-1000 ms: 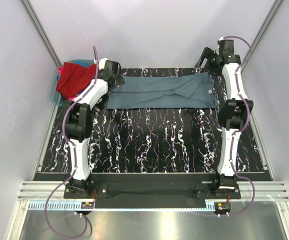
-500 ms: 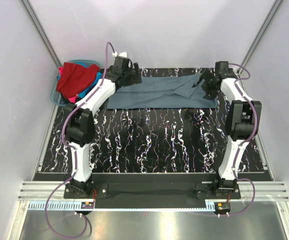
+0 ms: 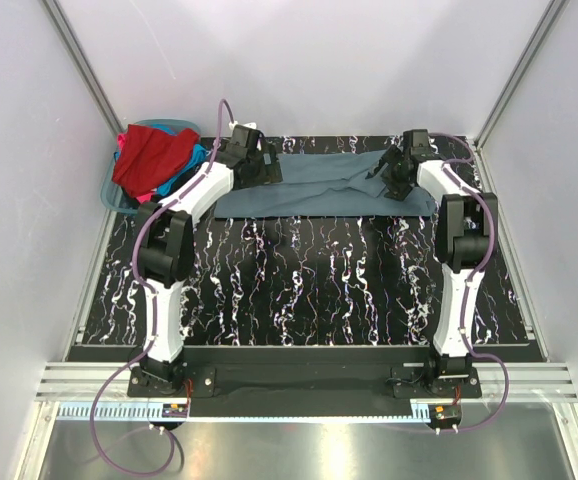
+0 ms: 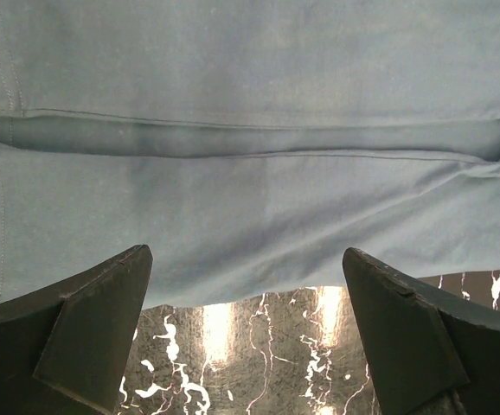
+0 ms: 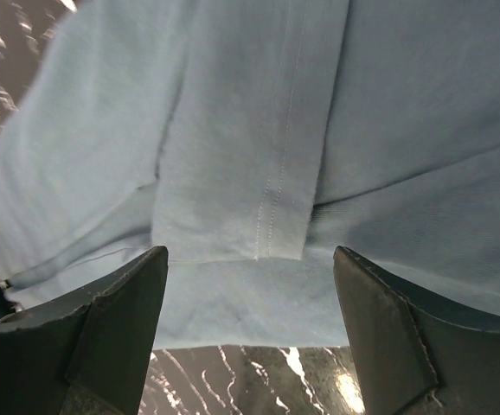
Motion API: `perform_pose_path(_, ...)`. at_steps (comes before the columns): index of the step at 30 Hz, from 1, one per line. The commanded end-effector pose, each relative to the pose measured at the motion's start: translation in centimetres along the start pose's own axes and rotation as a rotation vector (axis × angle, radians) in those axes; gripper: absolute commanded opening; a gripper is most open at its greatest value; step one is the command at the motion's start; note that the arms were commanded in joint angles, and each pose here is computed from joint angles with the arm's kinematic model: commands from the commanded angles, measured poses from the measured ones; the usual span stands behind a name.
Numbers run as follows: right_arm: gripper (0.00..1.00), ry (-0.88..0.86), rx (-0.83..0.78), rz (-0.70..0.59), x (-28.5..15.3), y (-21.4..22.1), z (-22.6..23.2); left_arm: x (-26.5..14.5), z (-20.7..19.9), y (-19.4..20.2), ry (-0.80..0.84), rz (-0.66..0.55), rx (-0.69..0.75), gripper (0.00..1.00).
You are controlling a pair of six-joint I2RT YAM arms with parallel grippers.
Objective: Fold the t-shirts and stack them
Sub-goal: Fold the tshirt
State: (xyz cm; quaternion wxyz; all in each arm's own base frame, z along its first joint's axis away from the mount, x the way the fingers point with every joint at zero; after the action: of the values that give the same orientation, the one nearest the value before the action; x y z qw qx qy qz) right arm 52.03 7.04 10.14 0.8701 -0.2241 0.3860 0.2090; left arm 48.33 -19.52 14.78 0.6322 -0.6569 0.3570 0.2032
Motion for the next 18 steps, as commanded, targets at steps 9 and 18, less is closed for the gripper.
perform_pose_path(9,0.84,0.031,-0.026,-0.089,1.4,-1.3,0.3,3.8,1.4,-1.2,0.028,0.007,-0.039,0.99)
perform_pose_path(18,0.86,0.14,-0.027,-0.058,2.9,-0.1,-3.4,6.3,2.8,2.9,0.008,0.145,-0.173,0.99)
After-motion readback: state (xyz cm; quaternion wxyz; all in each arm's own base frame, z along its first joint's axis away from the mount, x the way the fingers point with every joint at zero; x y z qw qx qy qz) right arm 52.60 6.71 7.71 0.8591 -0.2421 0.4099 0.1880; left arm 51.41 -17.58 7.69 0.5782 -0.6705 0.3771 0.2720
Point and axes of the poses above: each gripper's point midway between its finger pads, its own x axis out along the fingers, its own z axis along the line the jaws close on, y = z × x, the point moved 5 cm from there along -x, back along the fingers, and after that the axes turned 15 degrees about x, right-handed, at the moved point
